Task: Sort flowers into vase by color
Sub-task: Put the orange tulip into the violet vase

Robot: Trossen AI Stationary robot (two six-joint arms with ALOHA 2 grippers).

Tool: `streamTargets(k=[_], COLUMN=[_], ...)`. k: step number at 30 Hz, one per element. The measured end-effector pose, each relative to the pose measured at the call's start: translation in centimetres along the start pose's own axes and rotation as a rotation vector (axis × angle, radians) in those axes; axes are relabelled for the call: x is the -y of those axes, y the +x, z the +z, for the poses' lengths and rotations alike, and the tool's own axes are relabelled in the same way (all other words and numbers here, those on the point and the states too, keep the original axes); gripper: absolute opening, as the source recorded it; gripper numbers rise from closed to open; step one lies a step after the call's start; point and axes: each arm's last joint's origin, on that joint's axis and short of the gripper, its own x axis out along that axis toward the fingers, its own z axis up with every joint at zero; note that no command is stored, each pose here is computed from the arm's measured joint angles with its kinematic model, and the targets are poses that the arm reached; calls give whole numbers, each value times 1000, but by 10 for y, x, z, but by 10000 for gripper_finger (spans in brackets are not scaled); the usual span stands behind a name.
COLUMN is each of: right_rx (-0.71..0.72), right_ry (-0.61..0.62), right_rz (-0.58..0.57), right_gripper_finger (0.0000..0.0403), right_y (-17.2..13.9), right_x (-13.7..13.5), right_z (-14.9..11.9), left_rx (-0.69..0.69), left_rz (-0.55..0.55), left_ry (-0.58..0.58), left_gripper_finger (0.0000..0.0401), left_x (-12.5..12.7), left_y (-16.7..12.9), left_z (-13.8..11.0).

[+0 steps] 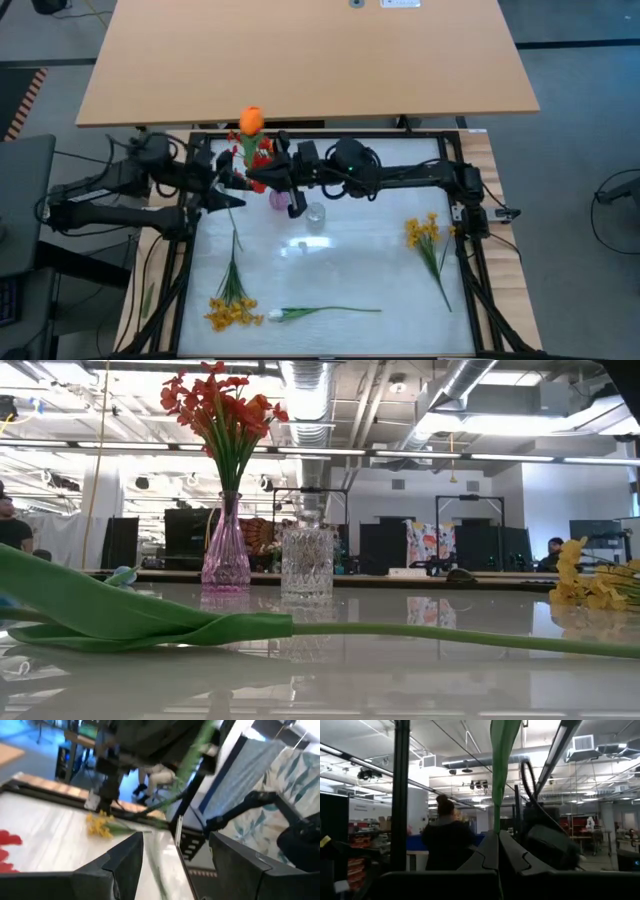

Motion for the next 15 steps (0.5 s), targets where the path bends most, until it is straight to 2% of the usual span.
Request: streamTargets(k=[10, 12, 15], right_rx=[14, 9, -2], right_ry=[58, 98, 110], right_rz=[-11, -13, -21], right_gripper_finger=[20, 20, 20], right_y=[-1, -1, -2], right_x=[4, 4, 7], right_z=[6, 6, 5], left_rx=[-67, -58, -45], left_rz=[74, 79, 105], left_ry=[41, 59, 73], left_gripper_finger=[213, 204, 166], left_x=[-8, -7, -7], left_y=[7, 5, 4], left_z=[-7, -7, -6])
